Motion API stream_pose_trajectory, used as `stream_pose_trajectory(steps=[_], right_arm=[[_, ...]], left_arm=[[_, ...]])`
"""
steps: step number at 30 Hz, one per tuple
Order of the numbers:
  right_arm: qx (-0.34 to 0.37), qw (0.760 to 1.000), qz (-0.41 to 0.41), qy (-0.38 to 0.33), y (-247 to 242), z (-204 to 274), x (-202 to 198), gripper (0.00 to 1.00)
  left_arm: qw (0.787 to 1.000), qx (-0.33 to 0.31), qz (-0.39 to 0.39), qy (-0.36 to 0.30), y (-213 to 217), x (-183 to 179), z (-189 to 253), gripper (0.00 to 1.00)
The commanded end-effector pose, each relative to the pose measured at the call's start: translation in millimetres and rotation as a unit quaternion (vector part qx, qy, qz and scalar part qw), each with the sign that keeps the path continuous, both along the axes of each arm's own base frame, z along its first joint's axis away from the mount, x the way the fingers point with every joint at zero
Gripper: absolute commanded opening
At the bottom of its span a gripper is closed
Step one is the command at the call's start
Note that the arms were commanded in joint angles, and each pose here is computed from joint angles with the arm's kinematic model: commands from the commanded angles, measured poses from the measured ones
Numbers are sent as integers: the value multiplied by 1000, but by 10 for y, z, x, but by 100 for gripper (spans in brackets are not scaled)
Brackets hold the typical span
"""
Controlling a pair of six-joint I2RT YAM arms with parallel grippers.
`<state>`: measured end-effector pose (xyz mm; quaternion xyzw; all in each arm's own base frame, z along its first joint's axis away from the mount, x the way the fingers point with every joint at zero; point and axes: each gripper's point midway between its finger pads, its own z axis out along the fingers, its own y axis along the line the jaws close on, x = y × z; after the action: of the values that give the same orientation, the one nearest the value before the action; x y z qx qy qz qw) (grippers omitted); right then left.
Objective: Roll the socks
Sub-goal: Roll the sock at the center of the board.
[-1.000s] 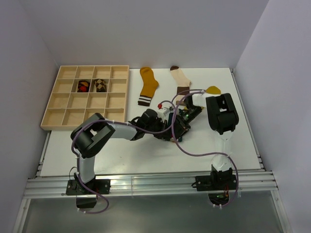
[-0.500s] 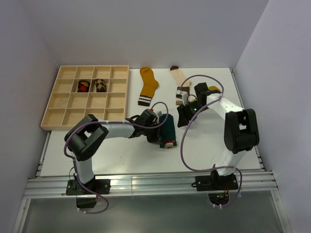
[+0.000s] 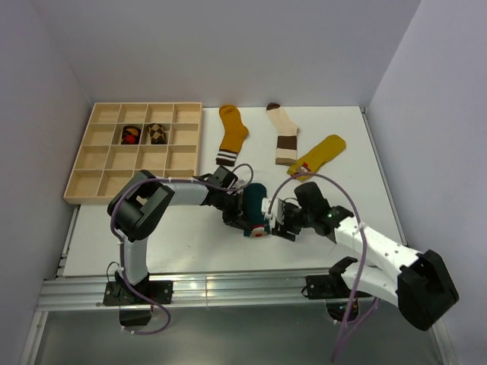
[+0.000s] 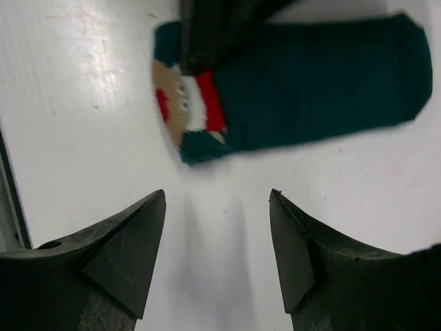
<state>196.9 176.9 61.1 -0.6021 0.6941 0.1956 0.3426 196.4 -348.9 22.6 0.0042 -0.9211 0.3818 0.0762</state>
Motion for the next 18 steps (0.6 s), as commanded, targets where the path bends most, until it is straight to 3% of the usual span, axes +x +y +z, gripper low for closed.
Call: stream_pose_trajectory(steps=[1,13,18], right_arm=[[11,991,21,-132,164,201,208,69],[-40,967,119,-222,535,-119,-108,68],[-51,964,112,-236,604,-181,-36,63]], left_arm=[[998,44,-4,53,105,-86,-145,0],[995,60,-10,79,90,44,-257,0],[995,59,-17,79,68,66,-262,0]])
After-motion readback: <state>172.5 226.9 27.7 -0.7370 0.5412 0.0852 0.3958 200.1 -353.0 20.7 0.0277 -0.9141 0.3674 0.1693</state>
